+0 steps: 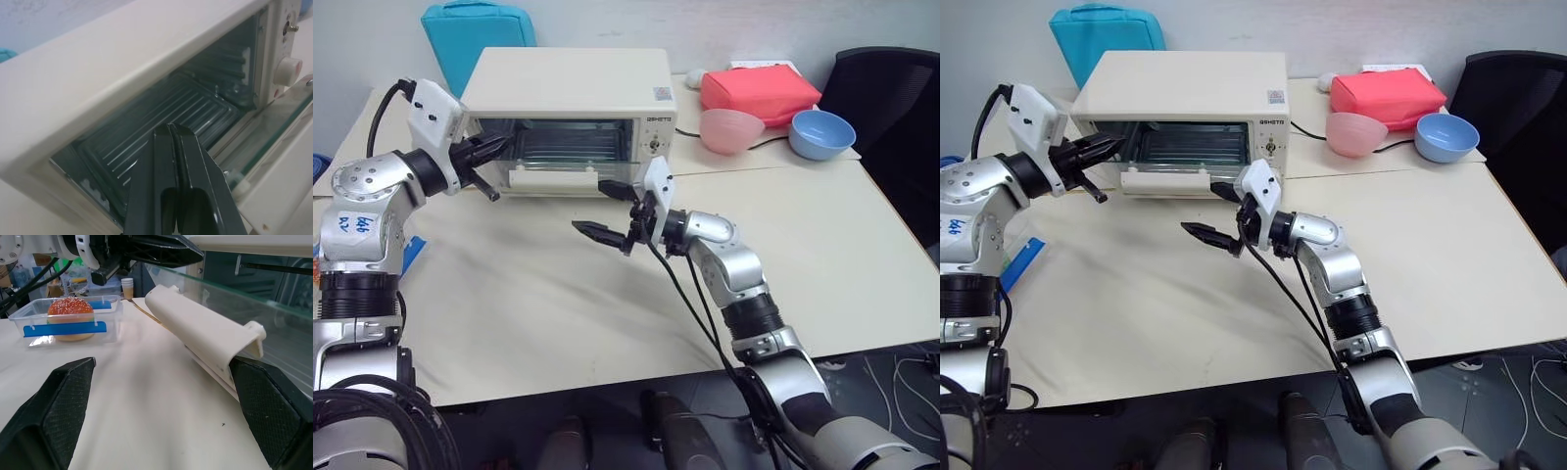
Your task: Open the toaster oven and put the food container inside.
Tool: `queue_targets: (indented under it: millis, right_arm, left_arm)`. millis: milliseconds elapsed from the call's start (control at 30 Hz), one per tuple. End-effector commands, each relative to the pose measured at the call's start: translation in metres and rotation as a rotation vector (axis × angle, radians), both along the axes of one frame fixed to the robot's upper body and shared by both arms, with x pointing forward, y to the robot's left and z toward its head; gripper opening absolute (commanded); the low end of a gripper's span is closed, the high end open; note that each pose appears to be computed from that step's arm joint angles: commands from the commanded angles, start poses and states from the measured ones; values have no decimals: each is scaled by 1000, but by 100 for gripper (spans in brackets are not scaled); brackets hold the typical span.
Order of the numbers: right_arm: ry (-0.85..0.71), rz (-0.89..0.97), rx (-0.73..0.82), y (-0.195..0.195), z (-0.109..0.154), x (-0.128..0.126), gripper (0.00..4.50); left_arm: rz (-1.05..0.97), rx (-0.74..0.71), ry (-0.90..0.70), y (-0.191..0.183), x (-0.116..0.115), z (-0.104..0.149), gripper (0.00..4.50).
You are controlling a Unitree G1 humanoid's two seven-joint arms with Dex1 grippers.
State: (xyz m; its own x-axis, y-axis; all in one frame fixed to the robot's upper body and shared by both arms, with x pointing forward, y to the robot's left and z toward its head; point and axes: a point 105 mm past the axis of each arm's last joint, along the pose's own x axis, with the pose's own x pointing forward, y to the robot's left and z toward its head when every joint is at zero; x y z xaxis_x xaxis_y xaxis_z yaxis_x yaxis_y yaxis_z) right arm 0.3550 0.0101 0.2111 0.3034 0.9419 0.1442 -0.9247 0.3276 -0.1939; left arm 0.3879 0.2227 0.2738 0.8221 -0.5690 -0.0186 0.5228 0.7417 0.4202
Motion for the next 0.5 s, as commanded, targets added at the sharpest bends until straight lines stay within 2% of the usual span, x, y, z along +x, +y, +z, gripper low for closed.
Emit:
queue_targets:
  millis: [33,133,333,433,500]
  right_arm:
    - [-54,-17,3,-12,9,-11,450]
    - [-46,-43,-35,-42,5,-25,450]
    - [40,15,-170,-111,1,-78,450]
    - [61,10,-188,-123,8,-85,450]
    - [52,-2,-169,-130,22,-85,450]
  left_arm:
    - [-36,13,0,-4,-6,3,3]
    - [-59,14,37,-6,-15,-4,3]
    - [-65,17,142,-13,-34,-35,3]
    - [-53,14,184,-18,-38,-49,3]
    - [-38,3,224,-23,-39,-62,3]
